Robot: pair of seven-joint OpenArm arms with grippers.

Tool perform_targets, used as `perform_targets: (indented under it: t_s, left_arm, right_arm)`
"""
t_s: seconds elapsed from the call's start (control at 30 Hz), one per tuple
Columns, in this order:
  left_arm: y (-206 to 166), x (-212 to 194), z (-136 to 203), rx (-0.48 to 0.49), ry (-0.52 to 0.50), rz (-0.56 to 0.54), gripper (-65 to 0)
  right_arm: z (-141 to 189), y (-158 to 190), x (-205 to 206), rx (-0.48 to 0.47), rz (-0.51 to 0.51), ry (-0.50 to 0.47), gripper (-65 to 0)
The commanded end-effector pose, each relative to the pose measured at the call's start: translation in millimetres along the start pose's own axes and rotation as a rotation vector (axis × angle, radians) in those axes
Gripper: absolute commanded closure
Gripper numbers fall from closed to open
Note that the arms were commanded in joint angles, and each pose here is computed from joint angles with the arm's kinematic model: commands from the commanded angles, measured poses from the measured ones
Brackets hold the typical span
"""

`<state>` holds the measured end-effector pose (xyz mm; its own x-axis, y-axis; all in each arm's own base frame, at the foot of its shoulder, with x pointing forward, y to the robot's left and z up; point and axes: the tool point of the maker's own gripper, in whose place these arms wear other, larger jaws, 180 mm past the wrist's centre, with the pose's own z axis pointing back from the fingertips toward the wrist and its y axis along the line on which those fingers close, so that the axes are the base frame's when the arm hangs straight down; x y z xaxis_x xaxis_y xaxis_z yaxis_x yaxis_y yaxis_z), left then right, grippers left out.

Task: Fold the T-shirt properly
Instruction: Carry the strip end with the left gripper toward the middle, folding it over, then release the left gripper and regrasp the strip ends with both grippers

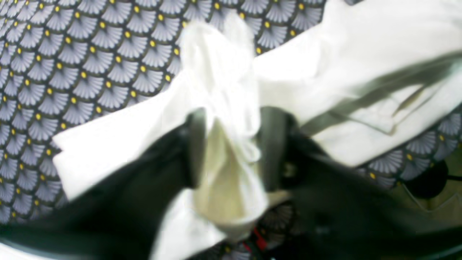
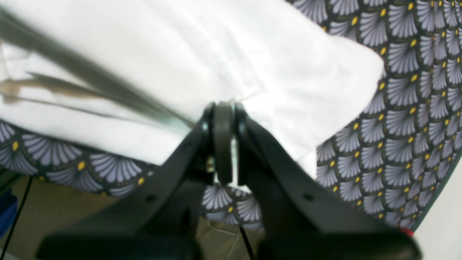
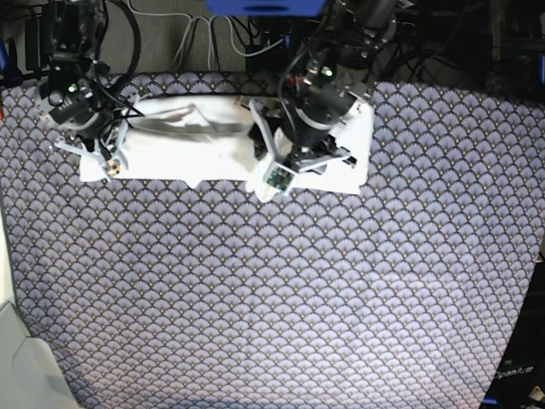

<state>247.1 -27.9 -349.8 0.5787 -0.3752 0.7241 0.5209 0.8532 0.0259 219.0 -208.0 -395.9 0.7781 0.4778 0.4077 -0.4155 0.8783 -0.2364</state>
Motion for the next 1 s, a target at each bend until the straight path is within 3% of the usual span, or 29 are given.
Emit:
perform_targets:
  t_s: [0.0, 0.13, 0.3, 0.47, 0.63, 0.8, 0.97]
  left_arm:
    - [-10.4, 13.7, 4.3, -0.032, -0.050, -0.013, -37.2]
    - [-23.8, 16.9, 5.1, -0.064, -0.059, -0.035, -48.0]
    - [-17.2, 29.9, 13.4, -0.042, -0.100, -0.033, -45.6]
    - [44.7, 15.3, 16.5, 0.103, -0.069, 0.025, -34.8]
    - [119.2, -12.5, 30.9, 0.283, -0.008, 0.066, -19.7]
    - [143.2, -42.4, 23.9, 0.326, 0.080, 0.073, -0.7]
    - [140.4, -70.4, 9.7, 0.306, 0.164, 0.087, -0.5]
  right_arm:
    - [3.8, -6.7, 8.0, -0.020, 0.005, -0.028, 0.0]
    - [3.8, -6.1, 6.8, -0.018, 0.005, -0.026, -7.3]
    - [5.8, -10.5, 6.2, -0.030, 0.015, -0.025, -23.4]
    - [16.0, -26.1, 10.8, -0.079, 0.019, -0.045, -33.6]
    - [30.8, -55.8, 9.9, -0.163, -0.029, -0.051, -33.7]
    - [35.0, -74.1, 6.6, -0.205, -0.067, -0.027, -33.8]
    - [37.8, -84.9, 8.2, -0.229, -0.088, 0.034, -33.8]
